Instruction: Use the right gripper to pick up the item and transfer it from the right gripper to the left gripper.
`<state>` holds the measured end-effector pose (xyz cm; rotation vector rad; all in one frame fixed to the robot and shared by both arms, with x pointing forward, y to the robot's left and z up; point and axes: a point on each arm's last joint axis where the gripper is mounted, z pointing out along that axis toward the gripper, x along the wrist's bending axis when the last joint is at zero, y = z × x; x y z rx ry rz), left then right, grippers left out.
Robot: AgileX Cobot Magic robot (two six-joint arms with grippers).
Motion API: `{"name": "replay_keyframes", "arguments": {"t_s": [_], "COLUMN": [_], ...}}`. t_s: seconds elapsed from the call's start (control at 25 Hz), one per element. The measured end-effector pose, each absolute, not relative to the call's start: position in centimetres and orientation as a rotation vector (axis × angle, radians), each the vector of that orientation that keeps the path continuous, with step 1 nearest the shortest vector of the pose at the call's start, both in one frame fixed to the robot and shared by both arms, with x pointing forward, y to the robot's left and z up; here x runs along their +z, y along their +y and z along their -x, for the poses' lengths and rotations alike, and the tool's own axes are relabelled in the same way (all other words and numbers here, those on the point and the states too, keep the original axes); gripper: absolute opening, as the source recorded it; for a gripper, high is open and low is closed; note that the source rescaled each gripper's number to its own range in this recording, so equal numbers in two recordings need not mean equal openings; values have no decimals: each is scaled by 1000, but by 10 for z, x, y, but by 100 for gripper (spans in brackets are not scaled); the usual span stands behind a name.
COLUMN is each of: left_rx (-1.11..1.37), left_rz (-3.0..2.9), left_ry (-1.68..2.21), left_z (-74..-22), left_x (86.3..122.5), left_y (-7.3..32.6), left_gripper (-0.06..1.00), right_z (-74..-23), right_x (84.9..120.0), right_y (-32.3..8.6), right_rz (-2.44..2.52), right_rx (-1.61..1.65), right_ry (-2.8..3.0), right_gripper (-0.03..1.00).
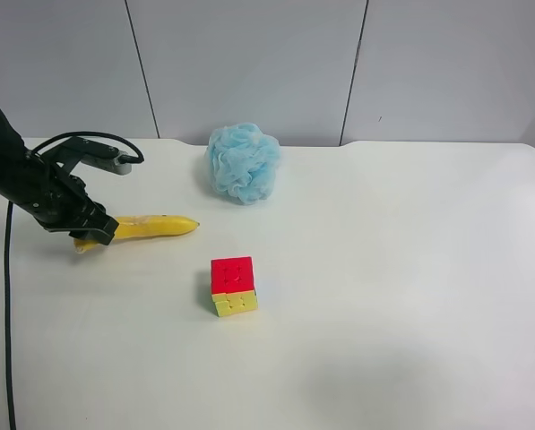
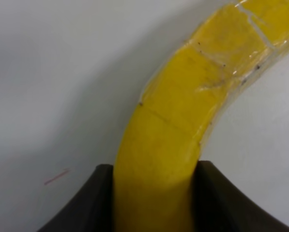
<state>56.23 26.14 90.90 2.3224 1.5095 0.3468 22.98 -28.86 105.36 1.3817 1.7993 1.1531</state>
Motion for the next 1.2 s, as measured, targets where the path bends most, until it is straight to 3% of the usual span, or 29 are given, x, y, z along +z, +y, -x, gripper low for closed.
{"name": "replay_keyframes", "arguments": {"t_s": [0.16,0.2,0.32,0.36,0.44,0.8,1.2], "left_rx": [351,351,379,389,401,423,503], "left_rz": [-2321,-2321,-2311,-2304,-2300,-2292,-2198], "left_ry": [1509,1509,1505,1507,1505,1492,1374], "left_z": [-563,-563,-564,-565,-566,-565,-529], "left_x": [909,909,910,910,910,917,1009], "left_y": [261,261,262,262,262,263,261], "left_gripper": [2,9,68,82,94,99,100], "right_z": [-230,-230,-230,-230,-230,-230,-230], "right_x": [1054,1054,1054,1054,1054,1054,1054], "right_y": [-289,-289,-289,-289,-289,-289,-289], "right_rz": [-1382,-1382,-1382,-1382,-1382,-1382,-1382], "right_rx": [1153,1153,1153,1153,1153,1153,1153], "right_ry": [1799,1799,1799,1799,1799,1799,1799], "right_gripper": [100,100,100,100,100,100,100]}}
